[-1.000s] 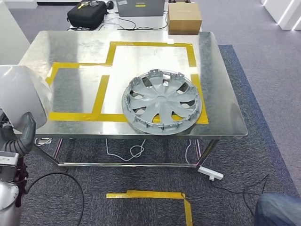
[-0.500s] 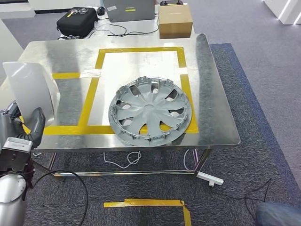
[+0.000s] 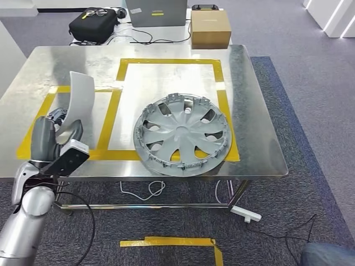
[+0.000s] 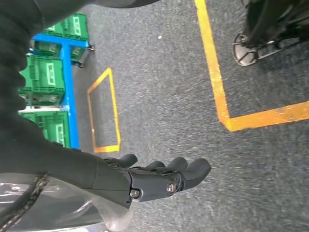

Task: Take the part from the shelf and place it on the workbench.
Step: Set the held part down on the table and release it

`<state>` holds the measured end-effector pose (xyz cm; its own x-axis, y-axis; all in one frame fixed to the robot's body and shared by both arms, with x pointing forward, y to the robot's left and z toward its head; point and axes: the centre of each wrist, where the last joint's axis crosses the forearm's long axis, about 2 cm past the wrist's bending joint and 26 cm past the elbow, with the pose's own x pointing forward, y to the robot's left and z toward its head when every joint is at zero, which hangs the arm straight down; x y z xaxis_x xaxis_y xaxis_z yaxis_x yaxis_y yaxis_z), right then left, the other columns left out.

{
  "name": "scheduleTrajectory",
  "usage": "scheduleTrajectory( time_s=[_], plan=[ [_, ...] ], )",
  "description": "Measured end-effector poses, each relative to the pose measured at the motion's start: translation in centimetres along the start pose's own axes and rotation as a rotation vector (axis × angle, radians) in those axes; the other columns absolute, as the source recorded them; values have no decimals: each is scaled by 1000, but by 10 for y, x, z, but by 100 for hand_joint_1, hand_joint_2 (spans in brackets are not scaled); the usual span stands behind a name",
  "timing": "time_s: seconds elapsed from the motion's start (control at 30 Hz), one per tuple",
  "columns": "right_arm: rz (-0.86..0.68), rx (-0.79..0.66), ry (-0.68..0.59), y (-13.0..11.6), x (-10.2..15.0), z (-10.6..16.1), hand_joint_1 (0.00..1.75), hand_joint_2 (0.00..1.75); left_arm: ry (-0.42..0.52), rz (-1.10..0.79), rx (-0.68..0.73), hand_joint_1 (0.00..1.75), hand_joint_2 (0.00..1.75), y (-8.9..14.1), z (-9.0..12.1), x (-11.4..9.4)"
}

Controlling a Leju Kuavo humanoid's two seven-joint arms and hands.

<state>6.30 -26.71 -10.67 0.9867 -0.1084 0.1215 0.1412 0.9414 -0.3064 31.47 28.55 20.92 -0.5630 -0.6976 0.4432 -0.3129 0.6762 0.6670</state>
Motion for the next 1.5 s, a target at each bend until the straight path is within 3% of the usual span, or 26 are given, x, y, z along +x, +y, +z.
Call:
scheduleTrajectory(
  time_s=[0.4, 0.57, 0.7, 1.1, 1.4, 1.5],
  plan=[
    [13, 4, -5, -1, 1, -1, 0, 175, 14, -270, -116, 175, 175, -4, 0, -24],
    [25, 10, -9, -1, 1, -1, 0, 175, 38, -433, -197, 175, 175, -23, 1, -41],
    [34, 15, -18, 0, 3, 0, 0, 175, 25, -498, -255, 175, 175, -45, -1, -43],
    [59, 19, -18, 0, 3, 0, 0, 175, 139, -456, -435, 175, 175, -115, -8, -22],
    [93, 19, -33, 0, 4, 0, 0, 175, 286, -342, -387, 175, 175, -126, -45, -23],
    [97, 19, -37, 0, 4, 0, 0, 175, 316, -329, -394, 175, 175, -128, -49, -26]
  ],
)
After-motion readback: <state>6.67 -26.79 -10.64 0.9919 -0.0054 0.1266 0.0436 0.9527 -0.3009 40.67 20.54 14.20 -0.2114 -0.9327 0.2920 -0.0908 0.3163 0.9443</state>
